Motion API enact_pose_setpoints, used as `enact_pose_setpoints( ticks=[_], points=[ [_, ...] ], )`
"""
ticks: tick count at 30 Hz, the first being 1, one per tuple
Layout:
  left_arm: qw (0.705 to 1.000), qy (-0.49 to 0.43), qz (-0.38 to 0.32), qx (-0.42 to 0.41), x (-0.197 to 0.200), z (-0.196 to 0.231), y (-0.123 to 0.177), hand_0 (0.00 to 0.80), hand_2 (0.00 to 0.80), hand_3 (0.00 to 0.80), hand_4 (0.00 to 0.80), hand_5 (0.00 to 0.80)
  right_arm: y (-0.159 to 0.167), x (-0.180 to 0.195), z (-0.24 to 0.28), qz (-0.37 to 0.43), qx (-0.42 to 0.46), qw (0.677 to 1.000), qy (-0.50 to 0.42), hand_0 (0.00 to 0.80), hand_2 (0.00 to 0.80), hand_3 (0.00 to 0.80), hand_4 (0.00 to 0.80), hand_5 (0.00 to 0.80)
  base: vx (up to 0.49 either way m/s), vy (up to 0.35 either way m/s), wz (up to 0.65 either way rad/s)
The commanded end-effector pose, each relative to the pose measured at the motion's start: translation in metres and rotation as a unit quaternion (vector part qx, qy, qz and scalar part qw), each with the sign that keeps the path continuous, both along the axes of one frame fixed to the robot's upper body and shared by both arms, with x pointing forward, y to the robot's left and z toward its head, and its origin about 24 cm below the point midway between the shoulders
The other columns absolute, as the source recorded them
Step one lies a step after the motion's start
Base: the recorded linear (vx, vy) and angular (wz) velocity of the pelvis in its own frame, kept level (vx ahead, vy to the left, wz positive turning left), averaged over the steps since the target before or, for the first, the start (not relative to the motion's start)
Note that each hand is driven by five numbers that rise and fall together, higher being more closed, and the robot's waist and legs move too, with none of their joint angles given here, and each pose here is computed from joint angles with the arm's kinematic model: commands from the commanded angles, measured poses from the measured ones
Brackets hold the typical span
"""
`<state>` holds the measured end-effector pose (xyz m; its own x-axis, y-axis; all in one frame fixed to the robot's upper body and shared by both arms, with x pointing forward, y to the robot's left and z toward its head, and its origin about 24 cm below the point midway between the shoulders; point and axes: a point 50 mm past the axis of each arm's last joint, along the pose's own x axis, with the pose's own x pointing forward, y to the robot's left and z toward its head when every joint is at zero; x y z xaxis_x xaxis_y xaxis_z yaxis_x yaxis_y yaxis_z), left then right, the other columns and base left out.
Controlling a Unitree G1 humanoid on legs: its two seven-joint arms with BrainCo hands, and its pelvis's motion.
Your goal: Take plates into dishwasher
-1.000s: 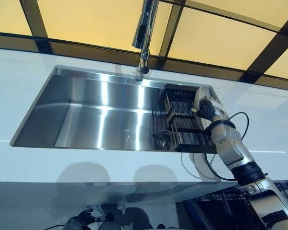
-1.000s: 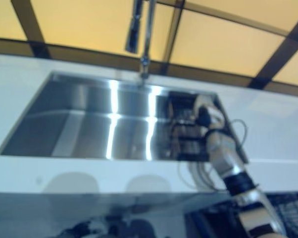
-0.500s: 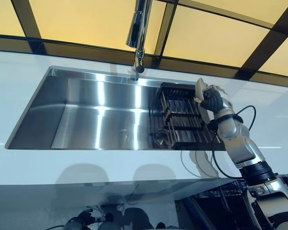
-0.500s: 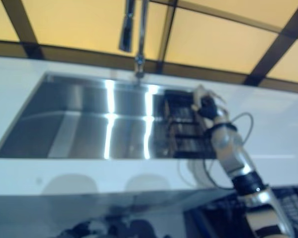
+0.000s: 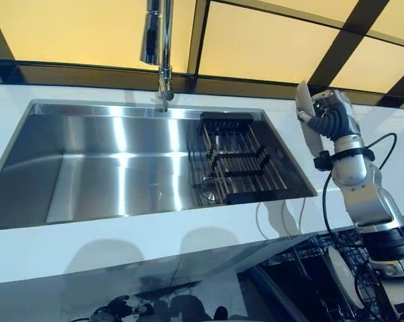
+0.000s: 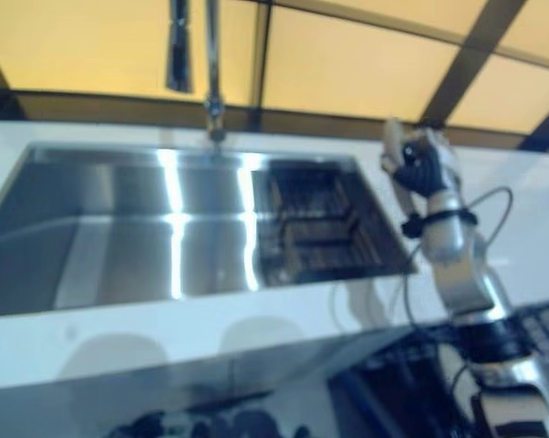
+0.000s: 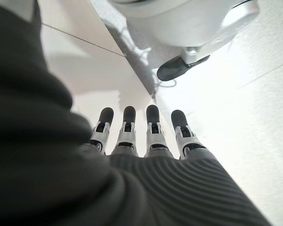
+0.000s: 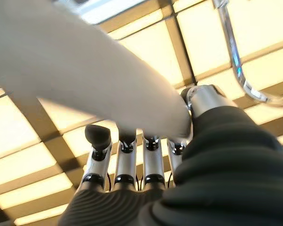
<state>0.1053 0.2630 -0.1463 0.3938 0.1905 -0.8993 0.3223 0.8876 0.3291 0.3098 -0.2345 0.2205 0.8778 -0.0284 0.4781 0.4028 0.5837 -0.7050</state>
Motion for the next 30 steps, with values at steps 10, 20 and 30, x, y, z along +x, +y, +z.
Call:
enact_pose_setpoints(
  ticks=[10, 20, 30],
  points=[
    [1.000, -0.008, -0.002, 0.005, 0.007, 0.000, 0.000, 0.000, 0.000, 0.000, 0.000, 0.000, -0.022, -0.027, 0.059, 0.008, 0.013, 0.990, -0.141, 0.800, 0.800, 0.800, 0.800, 0.800, -0.011, -0.041, -0.10],
    [1.000, -0.005, 0.018, 0.007, -0.005, -0.001, 0.007, 0.000, 0.000, 0.000, 0.000, 0.000, -0.062, -0.041, 0.053, -0.050, -0.015, 0.992, -0.117, 0.800, 0.800, 0.800, 0.800, 0.800, -0.001, -0.075, -0.17],
    [0.999, -0.013, 0.028, -0.010, -0.009, -0.003, 0.001, 0.000, 0.000, 0.000, 0.000, 0.000, -0.098, -0.056, 0.051, -0.116, -0.029, 0.988, -0.095, 0.800, 0.800, 0.800, 0.800, 0.800, 0.002, -0.059, -0.21]
  ],
)
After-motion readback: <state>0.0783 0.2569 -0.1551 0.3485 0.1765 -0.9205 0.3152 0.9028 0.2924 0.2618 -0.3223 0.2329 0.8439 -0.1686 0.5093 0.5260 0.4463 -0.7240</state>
